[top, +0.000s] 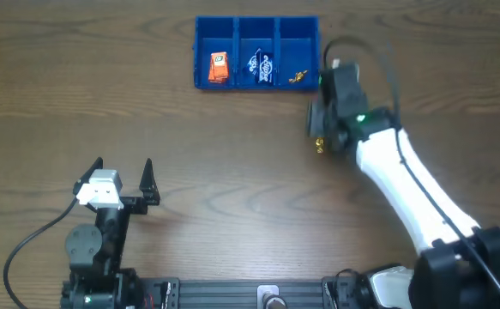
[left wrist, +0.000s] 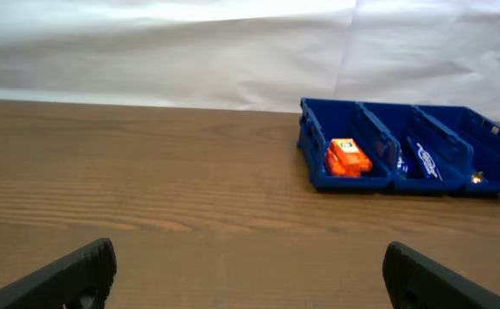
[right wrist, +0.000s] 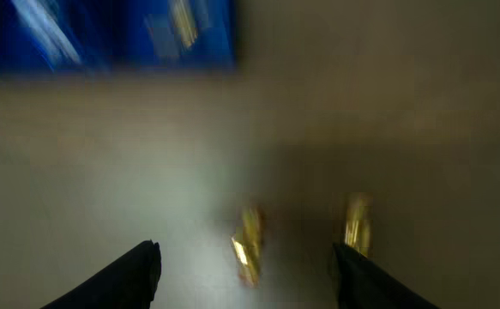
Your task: Sort Candies Into Trays
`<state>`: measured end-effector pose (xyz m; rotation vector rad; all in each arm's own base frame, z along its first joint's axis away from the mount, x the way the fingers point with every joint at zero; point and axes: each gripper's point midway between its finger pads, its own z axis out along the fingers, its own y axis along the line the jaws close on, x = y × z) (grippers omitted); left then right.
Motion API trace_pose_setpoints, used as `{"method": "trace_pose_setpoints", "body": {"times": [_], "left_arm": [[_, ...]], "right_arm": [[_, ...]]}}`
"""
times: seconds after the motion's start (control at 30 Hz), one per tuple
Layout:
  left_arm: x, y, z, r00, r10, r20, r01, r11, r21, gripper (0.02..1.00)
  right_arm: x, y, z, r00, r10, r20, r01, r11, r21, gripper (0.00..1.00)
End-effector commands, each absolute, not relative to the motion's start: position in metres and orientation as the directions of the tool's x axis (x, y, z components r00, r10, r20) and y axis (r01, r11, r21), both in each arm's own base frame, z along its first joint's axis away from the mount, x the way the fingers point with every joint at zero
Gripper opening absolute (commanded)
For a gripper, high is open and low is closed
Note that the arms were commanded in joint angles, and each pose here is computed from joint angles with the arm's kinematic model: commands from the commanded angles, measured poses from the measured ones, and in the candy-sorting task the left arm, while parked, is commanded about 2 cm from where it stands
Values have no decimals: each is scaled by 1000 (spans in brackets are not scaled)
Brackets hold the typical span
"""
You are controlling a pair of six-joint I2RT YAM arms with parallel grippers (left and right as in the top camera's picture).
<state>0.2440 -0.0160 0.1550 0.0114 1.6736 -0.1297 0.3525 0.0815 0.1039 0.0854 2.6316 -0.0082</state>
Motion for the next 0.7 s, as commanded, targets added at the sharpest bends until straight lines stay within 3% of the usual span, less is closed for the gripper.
{"method": "trace_pose_setpoints", "body": {"times": [0.03,0.3,0.7], "left_arm": [[243,-20,138,-157,-72,-985,103,991,-89,998],[243,-20,138,-157,-72,-985,103,991,-89,998],[243,-20,138,-156,-72,-985,103,991,-89,998]], "right_arm": [[318,85,42,-925,69,-374,61,998,34,658],[332,89,30,-905,77,-418,61,997,52,634],[347,84,5,-922,95,-374,89,995,34,612]]}}
